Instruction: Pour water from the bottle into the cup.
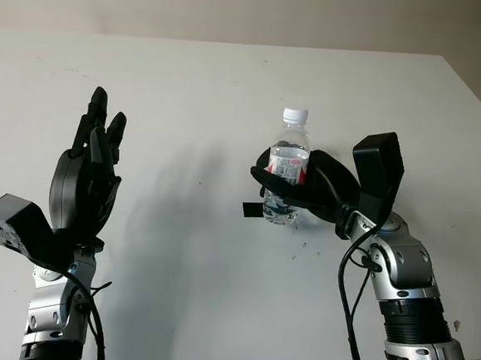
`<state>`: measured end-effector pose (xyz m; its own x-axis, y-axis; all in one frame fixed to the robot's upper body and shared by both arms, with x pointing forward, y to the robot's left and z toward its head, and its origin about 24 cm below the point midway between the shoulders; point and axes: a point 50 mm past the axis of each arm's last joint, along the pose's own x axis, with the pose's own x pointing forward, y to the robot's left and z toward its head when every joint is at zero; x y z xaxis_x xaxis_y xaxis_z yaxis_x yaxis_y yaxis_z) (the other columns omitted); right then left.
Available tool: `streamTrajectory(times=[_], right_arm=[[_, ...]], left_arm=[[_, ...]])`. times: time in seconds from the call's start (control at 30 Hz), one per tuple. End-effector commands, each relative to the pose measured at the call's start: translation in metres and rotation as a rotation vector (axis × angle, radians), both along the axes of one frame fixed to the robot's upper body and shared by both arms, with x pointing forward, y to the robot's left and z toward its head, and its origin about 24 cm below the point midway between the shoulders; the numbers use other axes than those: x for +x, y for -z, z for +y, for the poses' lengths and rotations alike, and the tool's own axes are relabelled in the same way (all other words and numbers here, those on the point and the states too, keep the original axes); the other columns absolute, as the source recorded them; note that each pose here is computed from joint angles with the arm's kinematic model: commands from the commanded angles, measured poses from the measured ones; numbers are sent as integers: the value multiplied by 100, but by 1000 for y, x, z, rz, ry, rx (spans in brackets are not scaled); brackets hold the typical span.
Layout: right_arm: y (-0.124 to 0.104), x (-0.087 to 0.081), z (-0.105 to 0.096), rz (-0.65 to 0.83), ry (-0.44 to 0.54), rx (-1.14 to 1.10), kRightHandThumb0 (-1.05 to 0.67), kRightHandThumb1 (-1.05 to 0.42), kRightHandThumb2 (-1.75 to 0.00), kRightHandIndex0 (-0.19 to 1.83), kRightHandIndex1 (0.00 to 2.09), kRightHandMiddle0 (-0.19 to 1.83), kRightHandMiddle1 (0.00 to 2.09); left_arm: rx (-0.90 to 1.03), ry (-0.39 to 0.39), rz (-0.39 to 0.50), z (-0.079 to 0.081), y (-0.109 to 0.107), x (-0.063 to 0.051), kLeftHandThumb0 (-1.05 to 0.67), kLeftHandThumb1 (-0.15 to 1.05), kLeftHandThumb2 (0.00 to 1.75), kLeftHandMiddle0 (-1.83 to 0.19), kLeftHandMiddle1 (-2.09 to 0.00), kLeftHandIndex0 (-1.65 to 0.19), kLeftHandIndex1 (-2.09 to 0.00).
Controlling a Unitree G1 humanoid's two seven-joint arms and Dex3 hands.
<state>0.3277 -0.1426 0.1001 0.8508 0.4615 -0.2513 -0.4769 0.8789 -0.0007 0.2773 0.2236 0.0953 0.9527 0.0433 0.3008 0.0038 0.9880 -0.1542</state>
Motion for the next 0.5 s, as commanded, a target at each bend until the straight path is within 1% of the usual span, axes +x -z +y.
streamTrajectory(times=[0.0,0.2,0.47], right_arm=[[1,0,1,2,-5,3,-21,-105,-57,183,209,183,209],[-1,1,1,-1,-6,5,-21,-105,-56,183,209,183,209],[-12,6,0,-47,-5,28,-22,-105,-56,183,209,183,209]], left_arm=[[-4,-1,-13,0,-2,0,-86,105,58,19,-46,-2,0],[1,-4,-12,0,-2,2,-86,105,58,19,-46,-1,0],[-5,4,-13,0,-1,3,-86,105,58,19,-44,-1,0]])
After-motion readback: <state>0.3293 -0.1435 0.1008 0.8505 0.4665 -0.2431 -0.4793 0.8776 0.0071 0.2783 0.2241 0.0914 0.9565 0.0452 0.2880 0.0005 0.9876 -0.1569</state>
